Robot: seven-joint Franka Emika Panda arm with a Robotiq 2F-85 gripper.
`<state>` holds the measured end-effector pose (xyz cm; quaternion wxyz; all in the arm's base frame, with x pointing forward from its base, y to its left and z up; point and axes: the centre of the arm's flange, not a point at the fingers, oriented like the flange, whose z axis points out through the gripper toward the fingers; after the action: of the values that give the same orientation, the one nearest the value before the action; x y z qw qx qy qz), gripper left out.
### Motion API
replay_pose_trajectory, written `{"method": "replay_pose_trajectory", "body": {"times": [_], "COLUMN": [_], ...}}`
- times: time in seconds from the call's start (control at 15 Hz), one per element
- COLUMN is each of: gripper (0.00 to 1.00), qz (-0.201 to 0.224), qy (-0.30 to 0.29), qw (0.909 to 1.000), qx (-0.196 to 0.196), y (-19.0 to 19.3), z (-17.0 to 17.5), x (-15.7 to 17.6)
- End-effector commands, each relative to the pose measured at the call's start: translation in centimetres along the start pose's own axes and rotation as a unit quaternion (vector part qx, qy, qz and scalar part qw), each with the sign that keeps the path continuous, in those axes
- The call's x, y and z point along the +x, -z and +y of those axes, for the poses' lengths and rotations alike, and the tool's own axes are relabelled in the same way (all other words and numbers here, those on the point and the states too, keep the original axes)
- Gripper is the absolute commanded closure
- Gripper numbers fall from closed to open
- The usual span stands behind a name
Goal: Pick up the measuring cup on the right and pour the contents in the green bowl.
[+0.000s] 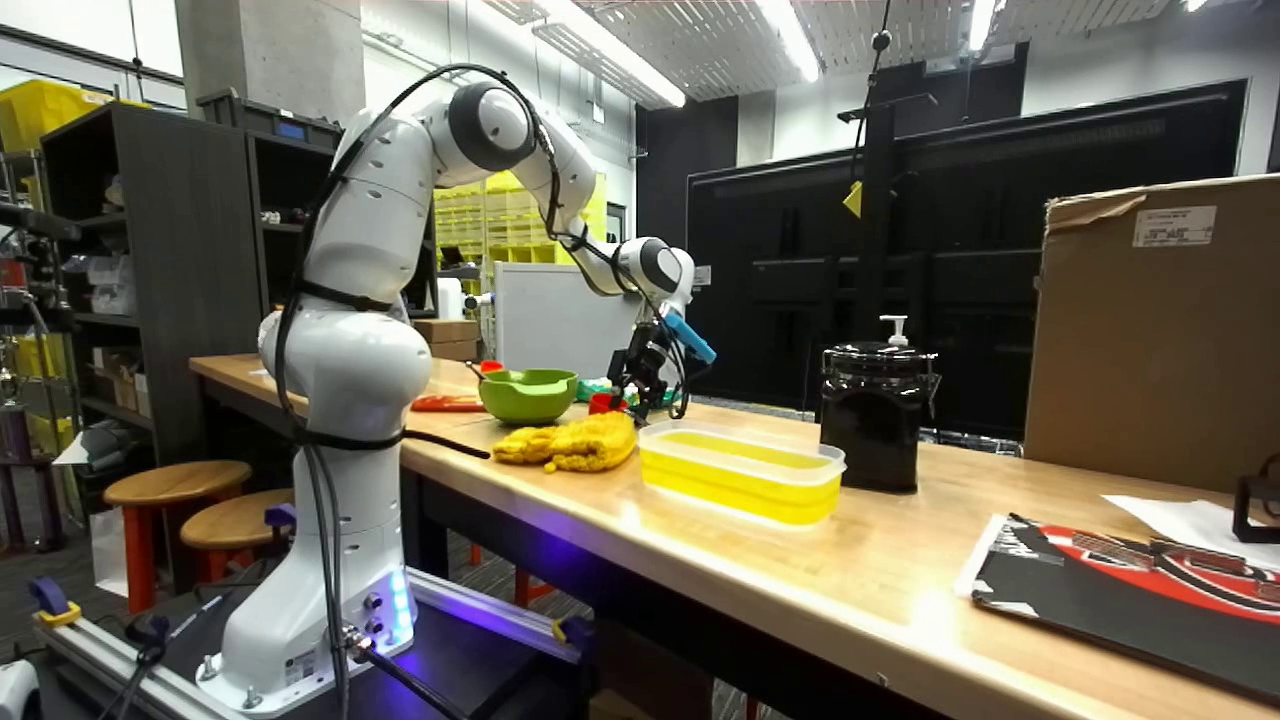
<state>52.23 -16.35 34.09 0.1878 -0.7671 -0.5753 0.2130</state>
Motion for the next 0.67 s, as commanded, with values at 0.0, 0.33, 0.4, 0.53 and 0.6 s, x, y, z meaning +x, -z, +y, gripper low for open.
{"method": "replay_pose_trajectory", "body": {"times": [0.0, 0.33, 0.4, 0.53, 0.6], "gripper": [0.56, 0.94, 0.99, 1.0, 0.97], "qz": [0.017, 0.027, 0.028, 0.028, 0.027], "qy": [0.005, 0.003, 0.003, 0.003, 0.003], "qw": [0.9998, 0.9996, 0.9996, 0.9996, 0.9996], "qx": [0.0, 0.002, 0.002, 0.003, 0.001], "y": [0.3, -0.04, -0.07, 0.07, 0.1], "z": [0.57, 0.68, 0.72, 0.67, 0.74], "x": [-0.1, 0.01, 0.02, 0.07, 0.07]}}
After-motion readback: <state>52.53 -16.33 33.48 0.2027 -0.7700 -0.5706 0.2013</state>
